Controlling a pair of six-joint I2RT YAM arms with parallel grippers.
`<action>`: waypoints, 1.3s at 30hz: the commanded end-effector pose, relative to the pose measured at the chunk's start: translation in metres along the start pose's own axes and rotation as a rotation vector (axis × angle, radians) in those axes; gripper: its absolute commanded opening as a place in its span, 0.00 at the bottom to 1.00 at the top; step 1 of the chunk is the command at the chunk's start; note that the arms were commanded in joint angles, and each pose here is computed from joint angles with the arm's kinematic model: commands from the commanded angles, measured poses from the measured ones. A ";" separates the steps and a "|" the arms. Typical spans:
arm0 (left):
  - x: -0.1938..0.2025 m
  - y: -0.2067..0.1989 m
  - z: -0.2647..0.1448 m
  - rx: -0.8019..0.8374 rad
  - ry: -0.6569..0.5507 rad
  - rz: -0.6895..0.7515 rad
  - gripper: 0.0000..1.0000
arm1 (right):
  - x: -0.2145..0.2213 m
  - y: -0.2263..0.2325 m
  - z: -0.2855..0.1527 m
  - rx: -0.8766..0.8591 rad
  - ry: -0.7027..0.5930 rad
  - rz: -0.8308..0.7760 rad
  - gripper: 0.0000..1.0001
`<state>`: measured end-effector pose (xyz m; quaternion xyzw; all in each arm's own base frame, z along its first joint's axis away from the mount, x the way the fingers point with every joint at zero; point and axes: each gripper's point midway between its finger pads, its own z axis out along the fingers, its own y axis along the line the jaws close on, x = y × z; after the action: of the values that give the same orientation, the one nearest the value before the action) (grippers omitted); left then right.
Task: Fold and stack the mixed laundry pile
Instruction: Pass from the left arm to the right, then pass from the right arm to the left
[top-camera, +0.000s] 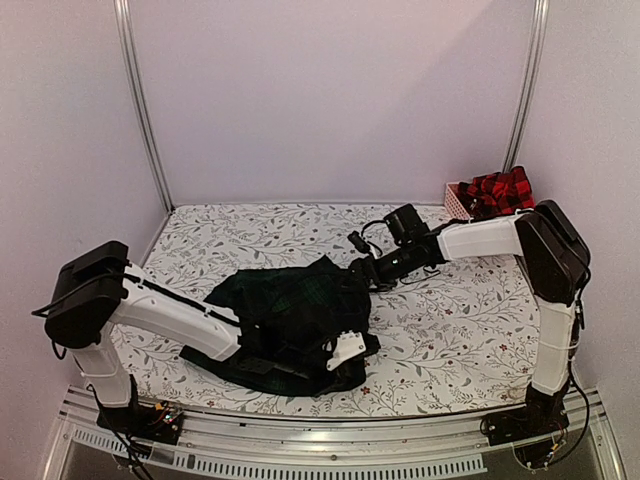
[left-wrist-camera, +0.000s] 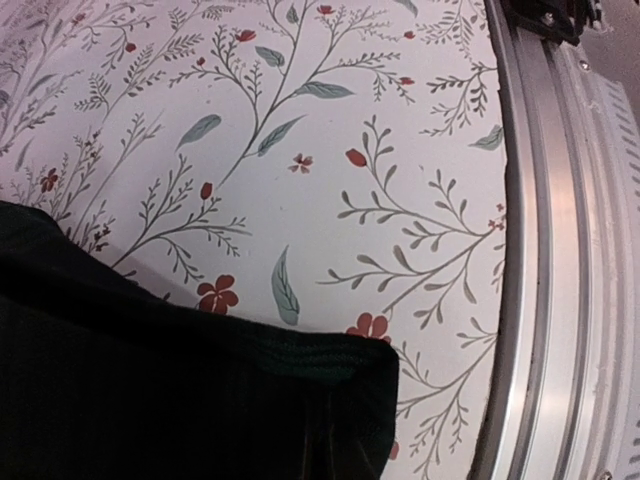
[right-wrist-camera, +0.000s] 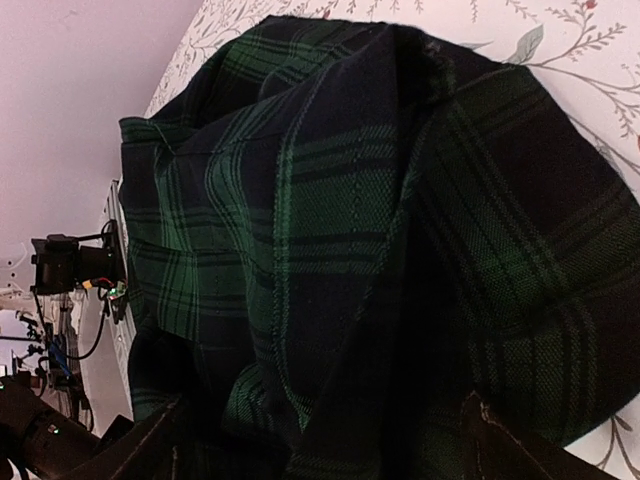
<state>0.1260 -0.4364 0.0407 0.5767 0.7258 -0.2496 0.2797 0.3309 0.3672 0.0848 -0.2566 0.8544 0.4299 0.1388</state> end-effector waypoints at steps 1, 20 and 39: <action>-0.010 -0.014 0.002 0.028 -0.032 0.044 0.01 | 0.004 0.009 0.023 -0.022 0.048 0.004 0.82; -0.087 0.103 -0.234 -0.334 -0.696 -0.272 0.88 | -0.108 0.125 -0.095 0.109 -0.271 -0.778 0.00; -0.081 0.146 -0.289 -0.397 -0.693 -0.245 0.96 | -0.071 0.190 -0.097 0.282 -0.233 -1.214 0.00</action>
<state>0.2528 -0.2659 0.3071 0.2990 0.6888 -0.3074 0.5846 0.2601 0.4224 0.2893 -0.6541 0.5709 0.1932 0.4571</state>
